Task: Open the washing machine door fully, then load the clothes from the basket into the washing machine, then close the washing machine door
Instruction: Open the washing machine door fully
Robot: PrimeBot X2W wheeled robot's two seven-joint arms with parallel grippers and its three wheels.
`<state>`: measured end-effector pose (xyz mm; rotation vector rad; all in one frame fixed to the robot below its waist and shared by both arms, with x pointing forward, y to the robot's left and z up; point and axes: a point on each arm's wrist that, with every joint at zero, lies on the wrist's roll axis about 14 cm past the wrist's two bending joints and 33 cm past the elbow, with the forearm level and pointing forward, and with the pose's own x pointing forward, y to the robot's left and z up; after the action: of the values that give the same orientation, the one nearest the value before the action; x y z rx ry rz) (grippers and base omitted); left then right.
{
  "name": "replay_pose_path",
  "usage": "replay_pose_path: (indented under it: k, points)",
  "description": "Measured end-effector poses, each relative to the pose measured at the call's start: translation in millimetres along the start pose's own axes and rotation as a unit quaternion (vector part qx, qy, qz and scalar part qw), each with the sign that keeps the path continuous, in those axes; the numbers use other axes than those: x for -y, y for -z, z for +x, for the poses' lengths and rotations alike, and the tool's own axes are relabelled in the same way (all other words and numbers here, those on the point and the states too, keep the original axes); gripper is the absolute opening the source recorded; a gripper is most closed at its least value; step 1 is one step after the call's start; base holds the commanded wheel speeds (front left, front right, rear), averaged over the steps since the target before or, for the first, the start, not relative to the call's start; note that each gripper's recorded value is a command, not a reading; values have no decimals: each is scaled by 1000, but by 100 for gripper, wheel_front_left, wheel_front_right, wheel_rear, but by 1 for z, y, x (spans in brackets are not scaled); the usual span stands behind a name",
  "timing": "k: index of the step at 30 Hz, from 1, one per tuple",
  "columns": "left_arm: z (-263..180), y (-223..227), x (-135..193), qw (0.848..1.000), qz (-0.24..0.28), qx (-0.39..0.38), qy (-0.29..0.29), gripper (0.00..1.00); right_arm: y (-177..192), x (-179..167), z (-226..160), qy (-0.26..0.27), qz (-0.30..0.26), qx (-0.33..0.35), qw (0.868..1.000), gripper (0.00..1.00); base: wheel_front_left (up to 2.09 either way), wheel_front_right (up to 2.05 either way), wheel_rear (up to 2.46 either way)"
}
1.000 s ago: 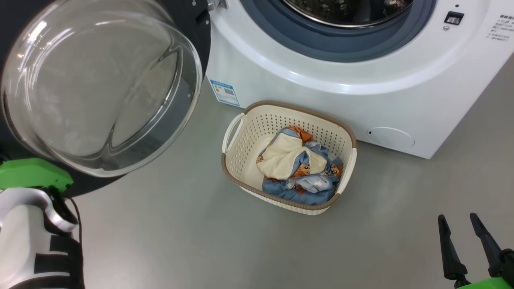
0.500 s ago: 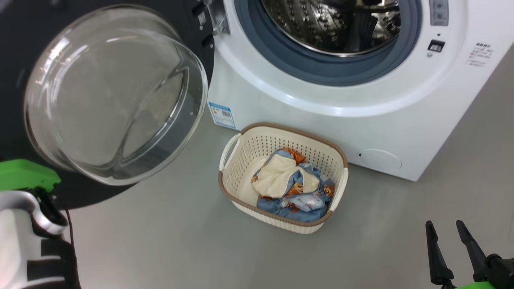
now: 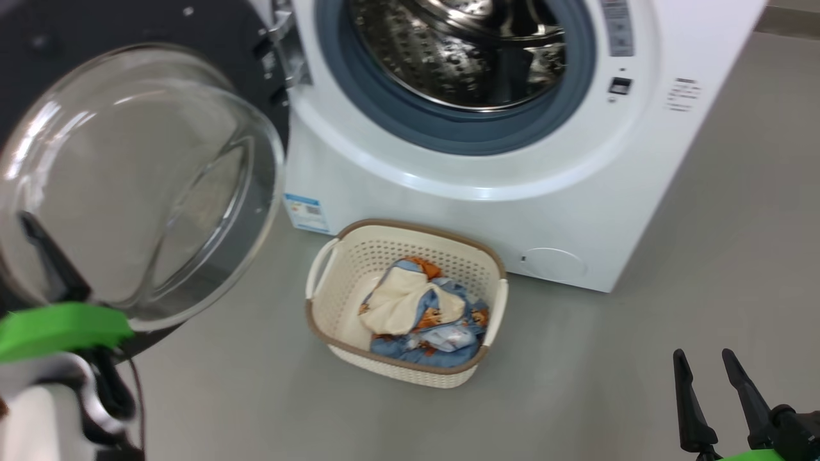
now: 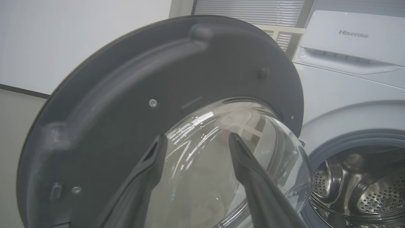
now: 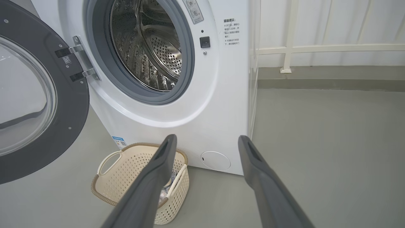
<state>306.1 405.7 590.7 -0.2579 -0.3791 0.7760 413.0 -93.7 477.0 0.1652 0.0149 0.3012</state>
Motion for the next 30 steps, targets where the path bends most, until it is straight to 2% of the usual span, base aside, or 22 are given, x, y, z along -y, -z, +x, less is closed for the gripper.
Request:
replay_pose_path:
  k: [5, 8, 11, 18, 23, 30]
  points:
    - [-24, 20, 42, 997, -14, -25, 72, 100, -10, 14, -12, 23, -5, 13, 1000, 100, 0, 0, 0]
    - [-38, 36, 61, 992, -49, -54, 101, 100, -16, 22, -20, 37, -6, 23, 999, 100, 0, 0, 0]
    - [-63, 64, 78, 983, -39, -99, 146, 100, -27, 30, -30, 53, -9, 37, 998, 100, 0, 0, 0]
    - [-100, 106, 102, 962, -20, -167, 215, 100, -39, 47, -51, 85, -17, 54, 995, 100, 0, 0, 0]
    - [-120, 115, 118, 947, -17, -186, 261, 100, -45, 59, -66, 109, -22, 61, 992, 100, 0, 0, 0]
    - [-150, 128, 122, 926, 12, -213, 310, 100, -50, 68, -86, 131, -28, 68, 989, 100, 0, 0, 0]
